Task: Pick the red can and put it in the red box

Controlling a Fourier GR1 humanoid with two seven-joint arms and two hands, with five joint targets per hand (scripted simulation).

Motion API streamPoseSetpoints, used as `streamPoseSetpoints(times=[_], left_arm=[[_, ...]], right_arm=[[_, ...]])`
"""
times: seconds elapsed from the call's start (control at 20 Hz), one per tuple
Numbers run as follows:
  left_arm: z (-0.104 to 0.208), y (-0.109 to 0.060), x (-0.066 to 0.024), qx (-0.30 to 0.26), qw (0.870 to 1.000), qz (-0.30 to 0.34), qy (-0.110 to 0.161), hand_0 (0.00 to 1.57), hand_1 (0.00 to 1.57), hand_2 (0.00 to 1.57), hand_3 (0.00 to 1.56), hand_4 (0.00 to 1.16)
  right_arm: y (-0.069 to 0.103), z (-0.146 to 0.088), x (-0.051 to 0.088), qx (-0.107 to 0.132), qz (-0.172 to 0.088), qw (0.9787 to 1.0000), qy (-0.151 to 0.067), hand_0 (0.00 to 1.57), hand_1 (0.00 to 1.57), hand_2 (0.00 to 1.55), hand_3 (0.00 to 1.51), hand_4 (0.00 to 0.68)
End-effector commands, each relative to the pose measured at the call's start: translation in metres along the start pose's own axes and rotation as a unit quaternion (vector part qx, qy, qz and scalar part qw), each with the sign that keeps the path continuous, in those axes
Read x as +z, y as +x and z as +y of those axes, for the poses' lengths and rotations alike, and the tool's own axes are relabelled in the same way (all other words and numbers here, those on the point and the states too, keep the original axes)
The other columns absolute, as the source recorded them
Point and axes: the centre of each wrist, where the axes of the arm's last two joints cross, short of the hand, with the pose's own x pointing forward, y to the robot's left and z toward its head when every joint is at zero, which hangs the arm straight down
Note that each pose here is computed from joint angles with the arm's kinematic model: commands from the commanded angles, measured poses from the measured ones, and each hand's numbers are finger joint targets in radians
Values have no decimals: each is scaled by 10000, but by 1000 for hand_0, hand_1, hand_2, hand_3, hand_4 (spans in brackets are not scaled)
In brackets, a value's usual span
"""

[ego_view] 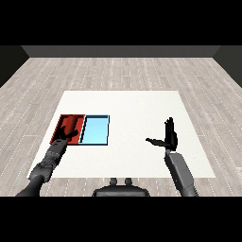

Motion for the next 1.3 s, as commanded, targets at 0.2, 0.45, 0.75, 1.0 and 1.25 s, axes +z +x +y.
streamPoseSetpoints(times=[0.2, 0.45, 0.75, 1.0, 1.25], left_arm=[[293, -155, -95, 136, 9956, 823, -430, 0, 0, 0, 0, 0], [128, -261, -5, -151, 9973, 630, -356, 0, 0, 0, 0, 0], [517, 71, -206, 748, 9962, -448, -87, 0, 0, 0, 0, 0], [306, 243, -132, 1942, 9655, -1718, -222, 1360, 1360, 1247, 0, 0], [31, 330, 35, 2648, 9224, -2667, -888, 0, 0, 0, 0, 0]], right_arm=[[-30, -54, -59, -5, -83, 10000, -38, 0, 0, 0, 0, 0], [71, 71, -82, -158, -221, 9996, 18, 0, 0, 0, 0, 0], [37, -90, 42, -327, -300, 9990, -5, 0, 0, 0, 0, 0], [61, -60, 103, -432, -399, 9981, 201, 0, 0, 0, 0, 0], [174, 3, 46, -534, -356, 9962, 584, 0, 0, 0, 0, 0]])
